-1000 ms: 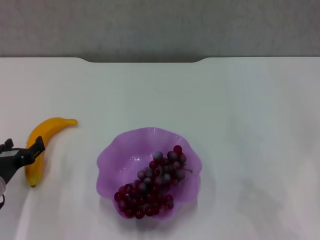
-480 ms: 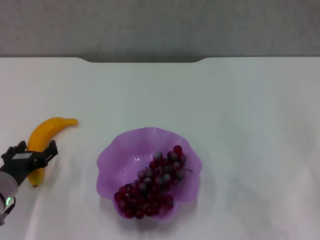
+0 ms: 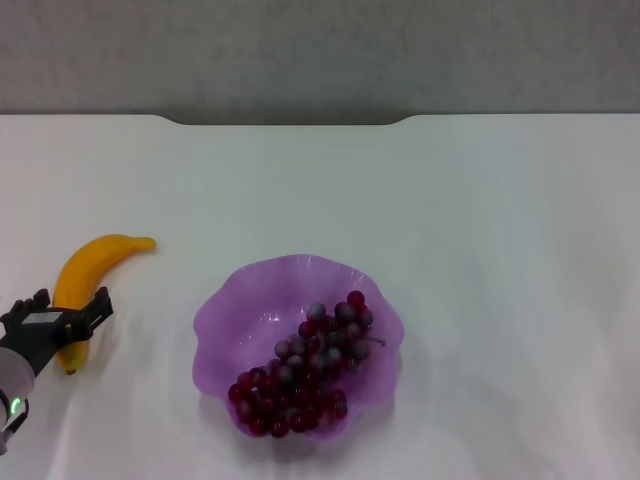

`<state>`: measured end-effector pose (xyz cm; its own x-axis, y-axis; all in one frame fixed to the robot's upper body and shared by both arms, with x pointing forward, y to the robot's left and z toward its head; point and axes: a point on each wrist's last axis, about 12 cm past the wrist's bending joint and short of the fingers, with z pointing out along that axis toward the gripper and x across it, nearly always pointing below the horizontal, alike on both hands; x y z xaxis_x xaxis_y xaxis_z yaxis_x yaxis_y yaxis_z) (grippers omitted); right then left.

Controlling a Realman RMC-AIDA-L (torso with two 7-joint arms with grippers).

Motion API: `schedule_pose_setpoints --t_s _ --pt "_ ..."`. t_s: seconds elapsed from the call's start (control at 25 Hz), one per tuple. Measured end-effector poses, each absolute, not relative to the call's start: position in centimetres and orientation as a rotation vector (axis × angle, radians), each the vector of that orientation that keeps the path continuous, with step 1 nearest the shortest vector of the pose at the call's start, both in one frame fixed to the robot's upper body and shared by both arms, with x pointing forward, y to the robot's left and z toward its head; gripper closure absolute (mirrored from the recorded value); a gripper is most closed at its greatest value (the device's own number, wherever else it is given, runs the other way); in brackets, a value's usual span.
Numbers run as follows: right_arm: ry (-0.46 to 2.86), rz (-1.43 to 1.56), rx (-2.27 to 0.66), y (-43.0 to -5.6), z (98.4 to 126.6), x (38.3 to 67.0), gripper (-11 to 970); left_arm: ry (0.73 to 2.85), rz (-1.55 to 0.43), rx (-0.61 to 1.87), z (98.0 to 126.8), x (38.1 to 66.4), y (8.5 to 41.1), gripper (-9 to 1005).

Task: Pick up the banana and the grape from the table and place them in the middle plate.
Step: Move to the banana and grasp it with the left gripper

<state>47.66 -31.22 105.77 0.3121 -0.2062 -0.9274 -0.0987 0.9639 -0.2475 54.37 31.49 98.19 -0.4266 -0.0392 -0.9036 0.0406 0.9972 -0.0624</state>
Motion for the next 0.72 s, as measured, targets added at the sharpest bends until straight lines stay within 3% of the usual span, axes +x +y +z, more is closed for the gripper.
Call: schedule_pose_setpoints --t_s 0.72 --pt "1.242 -0.059 -0.294 -30.84 105.94 47.67 959 2.055 -0.070 -0.003 97.75 54.21 31.63 194"
